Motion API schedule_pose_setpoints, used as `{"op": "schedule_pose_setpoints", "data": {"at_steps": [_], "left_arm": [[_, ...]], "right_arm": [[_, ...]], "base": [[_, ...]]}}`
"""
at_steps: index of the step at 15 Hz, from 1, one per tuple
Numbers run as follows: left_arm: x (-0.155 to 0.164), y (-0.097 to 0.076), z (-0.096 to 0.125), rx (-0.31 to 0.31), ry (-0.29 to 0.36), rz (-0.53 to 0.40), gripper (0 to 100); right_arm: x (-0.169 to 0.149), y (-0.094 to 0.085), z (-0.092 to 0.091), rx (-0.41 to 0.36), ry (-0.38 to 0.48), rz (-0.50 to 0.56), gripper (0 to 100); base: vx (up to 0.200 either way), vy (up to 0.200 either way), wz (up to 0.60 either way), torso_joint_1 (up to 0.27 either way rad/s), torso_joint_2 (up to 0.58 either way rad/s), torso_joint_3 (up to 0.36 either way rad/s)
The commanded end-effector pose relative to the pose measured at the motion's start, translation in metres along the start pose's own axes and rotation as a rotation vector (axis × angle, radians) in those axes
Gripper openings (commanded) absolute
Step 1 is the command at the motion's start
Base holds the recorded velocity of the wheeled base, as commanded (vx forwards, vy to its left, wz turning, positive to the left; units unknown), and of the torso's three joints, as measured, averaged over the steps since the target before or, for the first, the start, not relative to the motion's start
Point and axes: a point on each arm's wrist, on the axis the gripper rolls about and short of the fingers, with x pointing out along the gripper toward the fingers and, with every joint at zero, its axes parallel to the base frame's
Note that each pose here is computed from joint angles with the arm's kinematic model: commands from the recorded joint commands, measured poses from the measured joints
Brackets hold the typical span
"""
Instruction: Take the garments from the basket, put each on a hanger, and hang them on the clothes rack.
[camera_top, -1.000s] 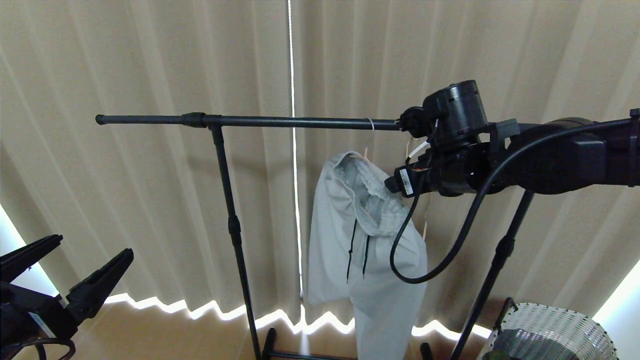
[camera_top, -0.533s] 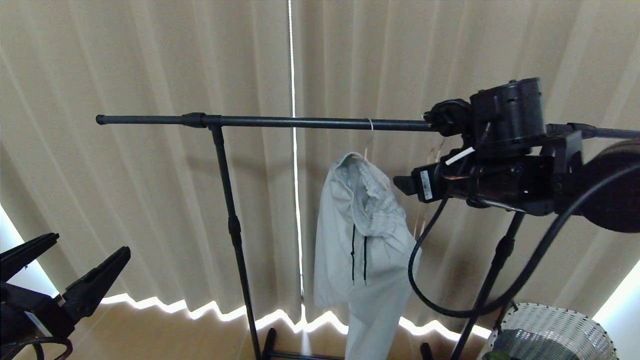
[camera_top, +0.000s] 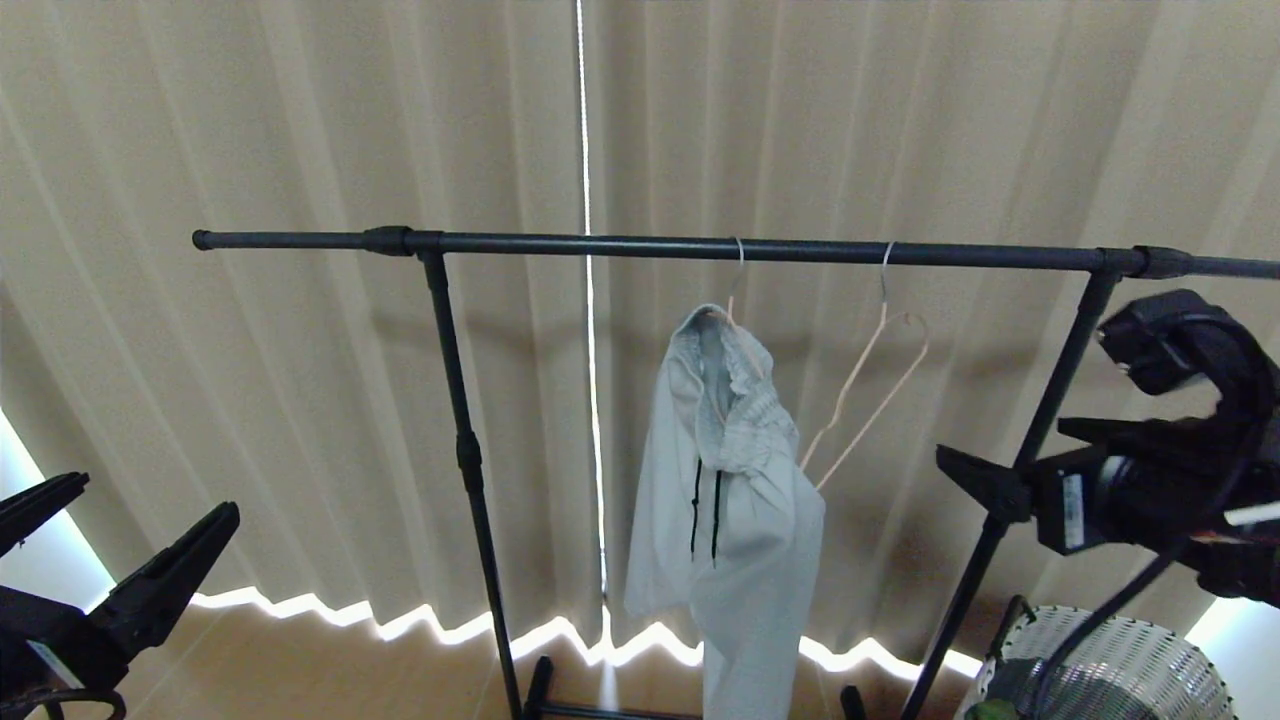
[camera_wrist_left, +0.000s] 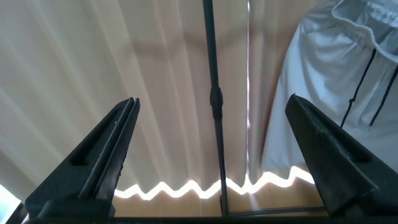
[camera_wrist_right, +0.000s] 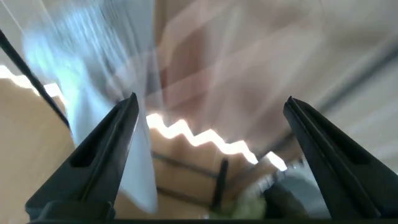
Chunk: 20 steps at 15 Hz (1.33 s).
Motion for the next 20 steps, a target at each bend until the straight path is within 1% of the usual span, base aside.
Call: {"op": "schedule_pose_setpoints", "data": {"at_steps": [1,2,4,5,6,7,8,10,11,12,14,15,16,19,20], "left_arm": [[0.005,-0.001,-0.002,0.001,0.024,-0.007,100],[0.01,-0.001,-0.003,0.002,0.042,-0.013,100],[0.025,-0.002,0.002,0.003,0.064,-0.021,100],[0.031,-0.002,0.003,0.003,0.076,-0.023,100],[0.034,-0.002,0.003,0.002,0.085,-0.024,100],[0.034,-0.002,0.003,0.002,0.085,-0.024,100],[0.04,-0.004,-0.003,0.0,0.124,-0.033,100],[0.046,-0.004,-0.008,-0.021,0.161,-0.036,100],[0.049,-0.005,-0.011,-0.041,0.18,-0.037,100],[0.051,-0.005,-0.012,-0.043,0.189,-0.036,100],[0.062,-0.007,-0.019,-0.044,0.245,-0.042,100],[0.066,-0.007,-0.021,-0.044,0.259,-0.044,100],[0.071,-0.008,-0.026,-0.043,0.277,-0.048,100],[0.07,-0.008,-0.027,-0.043,0.274,-0.046,100],[0.07,-0.008,-0.027,-0.043,0.274,-0.046,100]], "right_arm": [[-0.032,-0.018,-0.022,0.03,-0.038,-0.017,100],[-0.038,-0.021,-0.031,0.03,-0.038,-0.016,100],[-0.048,-0.025,-0.05,0.026,-0.045,0.041,100],[-0.05,-0.026,-0.057,0.013,-0.04,0.067,100],[-0.05,-0.026,-0.062,-0.018,-0.033,0.075,100],[-0.05,-0.026,-0.062,-0.018,-0.033,0.075,100],[-0.05,-0.026,-0.071,-0.052,-0.046,0.078,100],[-0.048,-0.026,-0.075,-0.039,-0.078,0.087,100],[-0.044,-0.024,-0.075,-0.041,-0.075,0.102,100],[-0.043,-0.023,-0.075,-0.044,-0.067,0.105,100],[-0.03,-0.018,-0.085,-0.069,0.019,0.121,100],[-0.027,-0.017,-0.087,-0.076,0.041,0.123,100],[-0.023,-0.016,-0.088,-0.073,0.04,0.125,100],[-0.023,-0.016,-0.094,-0.076,0.049,0.123,100],[-0.023,-0.016,-0.093,-0.076,0.046,0.123,100]], "base": [[0.0,0.0,0.0,0.0,0.0,0.0],[0.0,0.0,0.0,0.0,0.0,0.0],[0.0,0.0,0.0,0.0,0.0,0.0],[0.0,0.0,0.0,0.0,0.0,0.0],[0.0,0.0,0.0,0.0,0.0,0.0],[0.0,0.0,0.0,0.0,0.0,0.0],[0.0,0.0,0.0,0.0,0.0,0.0],[0.0,0.0,0.0,0.0,0.0,0.0],[0.0,0.0,0.0,0.0,0.0,0.0],[0.0,0.0,0.0,0.0,0.0,0.0],[0.0,0.0,0.0,0.0,0.0,0.0],[0.0,0.0,0.0,0.0,0.0,0.0],[0.0,0.0,0.0,0.0,0.0,0.0],[0.0,0.0,0.0,0.0,0.0,0.0],[0.0,0.0,0.0,0.0,0.0,0.0]]}}
